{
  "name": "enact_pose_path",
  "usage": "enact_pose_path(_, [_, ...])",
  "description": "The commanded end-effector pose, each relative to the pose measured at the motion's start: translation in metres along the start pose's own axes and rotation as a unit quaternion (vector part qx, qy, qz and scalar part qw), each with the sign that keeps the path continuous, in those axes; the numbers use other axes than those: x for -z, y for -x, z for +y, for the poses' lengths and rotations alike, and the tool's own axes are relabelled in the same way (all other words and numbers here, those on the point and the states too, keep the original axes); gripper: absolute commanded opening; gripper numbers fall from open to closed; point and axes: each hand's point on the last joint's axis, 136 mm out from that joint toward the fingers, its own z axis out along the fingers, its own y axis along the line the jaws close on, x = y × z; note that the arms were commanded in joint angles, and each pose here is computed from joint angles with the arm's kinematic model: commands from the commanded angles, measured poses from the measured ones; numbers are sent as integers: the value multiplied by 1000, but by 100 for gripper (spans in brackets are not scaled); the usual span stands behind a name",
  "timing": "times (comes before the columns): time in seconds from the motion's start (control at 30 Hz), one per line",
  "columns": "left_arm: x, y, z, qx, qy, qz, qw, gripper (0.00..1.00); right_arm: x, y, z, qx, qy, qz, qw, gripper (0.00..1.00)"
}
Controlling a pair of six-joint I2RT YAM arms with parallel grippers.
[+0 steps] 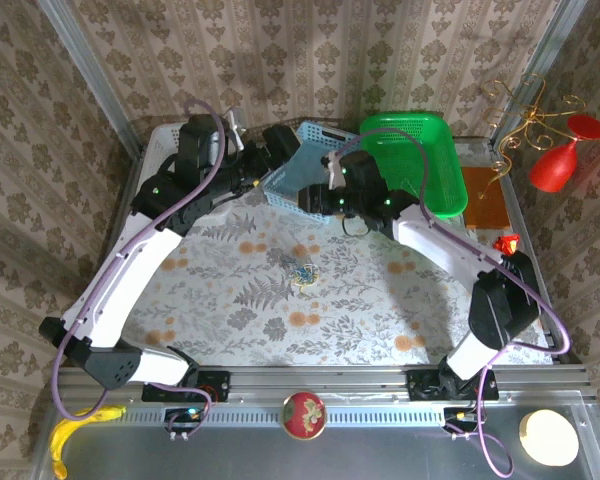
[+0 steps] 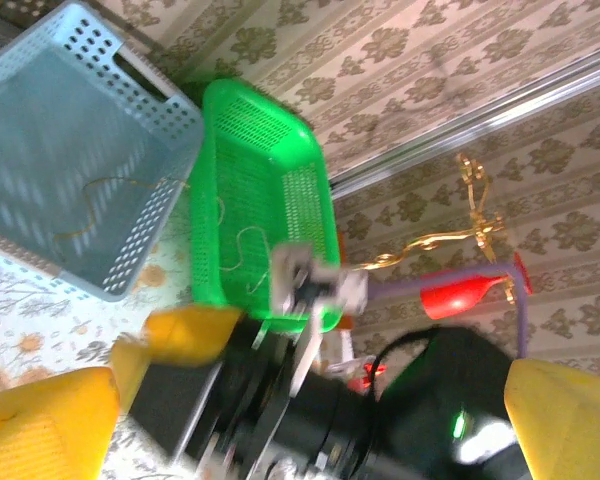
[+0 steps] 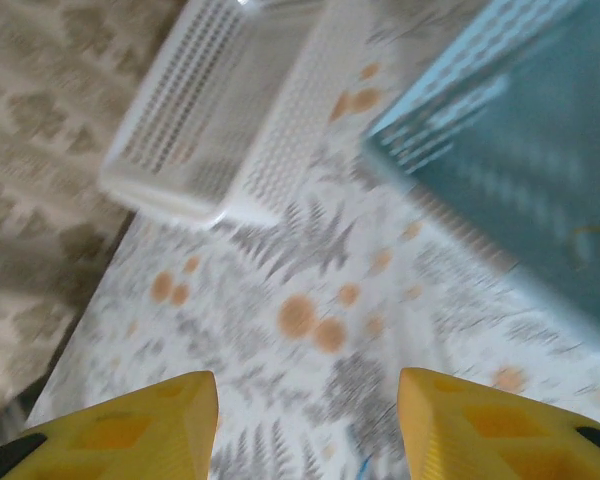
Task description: Untangle the cables
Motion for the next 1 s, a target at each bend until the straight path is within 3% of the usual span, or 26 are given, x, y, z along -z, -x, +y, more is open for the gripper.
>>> enact_pose_path(0.0, [12,4,-23,15,-26,8,1000,100,-3,-49,2,-4,4,65,998,52])
enact_pose_path(0.23, [20,13,-47,3,-57,2,998,100,-6,-105,5,12,-9,136,991,53])
enact_pose_path(0.33, [18,18,-37,12,-48,-3,999,100,-9,-120,5,23,-18,156,987,53])
enact_pose_path(0.77, [15,33,-27,30,-69,-28,997,100,-24,-140,21,49,-12,193,980,53])
enact_pose_path(0.97, [12,29,-22,37,-66,-14,997,100,-28,-145,20,59,-17,204,977,53])
